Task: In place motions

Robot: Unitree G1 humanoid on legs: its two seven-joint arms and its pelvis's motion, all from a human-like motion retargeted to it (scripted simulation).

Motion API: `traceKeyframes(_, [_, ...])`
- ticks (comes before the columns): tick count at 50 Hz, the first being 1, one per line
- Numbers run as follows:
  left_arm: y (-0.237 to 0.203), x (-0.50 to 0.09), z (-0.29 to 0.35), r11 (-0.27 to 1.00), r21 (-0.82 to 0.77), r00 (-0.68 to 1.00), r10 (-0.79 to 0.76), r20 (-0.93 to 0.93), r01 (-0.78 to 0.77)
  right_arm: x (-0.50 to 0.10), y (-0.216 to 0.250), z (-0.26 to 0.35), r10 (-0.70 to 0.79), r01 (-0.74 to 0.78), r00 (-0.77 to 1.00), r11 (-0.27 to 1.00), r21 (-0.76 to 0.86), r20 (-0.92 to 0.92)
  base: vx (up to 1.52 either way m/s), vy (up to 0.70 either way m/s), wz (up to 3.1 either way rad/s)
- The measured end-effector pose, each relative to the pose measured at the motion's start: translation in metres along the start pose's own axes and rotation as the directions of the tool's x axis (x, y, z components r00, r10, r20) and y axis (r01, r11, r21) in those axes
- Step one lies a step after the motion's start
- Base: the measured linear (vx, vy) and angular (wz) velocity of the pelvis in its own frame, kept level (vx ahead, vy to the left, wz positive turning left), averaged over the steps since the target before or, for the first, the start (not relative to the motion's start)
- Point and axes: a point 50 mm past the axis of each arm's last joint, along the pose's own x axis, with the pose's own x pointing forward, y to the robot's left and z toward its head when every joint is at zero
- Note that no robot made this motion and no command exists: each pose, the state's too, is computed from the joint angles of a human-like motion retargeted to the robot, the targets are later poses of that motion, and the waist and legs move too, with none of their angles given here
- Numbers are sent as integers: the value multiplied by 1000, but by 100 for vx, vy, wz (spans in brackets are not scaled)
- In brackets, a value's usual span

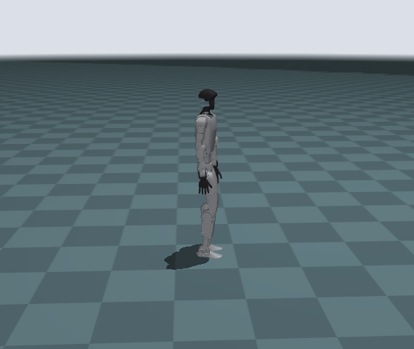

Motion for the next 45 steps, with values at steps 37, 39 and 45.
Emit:
traceKeyframes(37, [10, -3, 33, 987, -157, 985, 47, 168, -20, -11, -7, -57, -42, 104, 973, 957, 272, -226, -8, -15, -166])
traceKeyframes(39, [15, -3, 27, 984, -176, 986, 56, 160, -27, -10, -2, -57, -17, 74, 973, 967, 244, -228, 11, -26, -96])
traceKeyframes(45, [12, -1, 6, 968, -248, 993, 59, 100, -33, -4, -4, -29, -21, 35, 991, 994, 106, -129, 2, -14, -146])
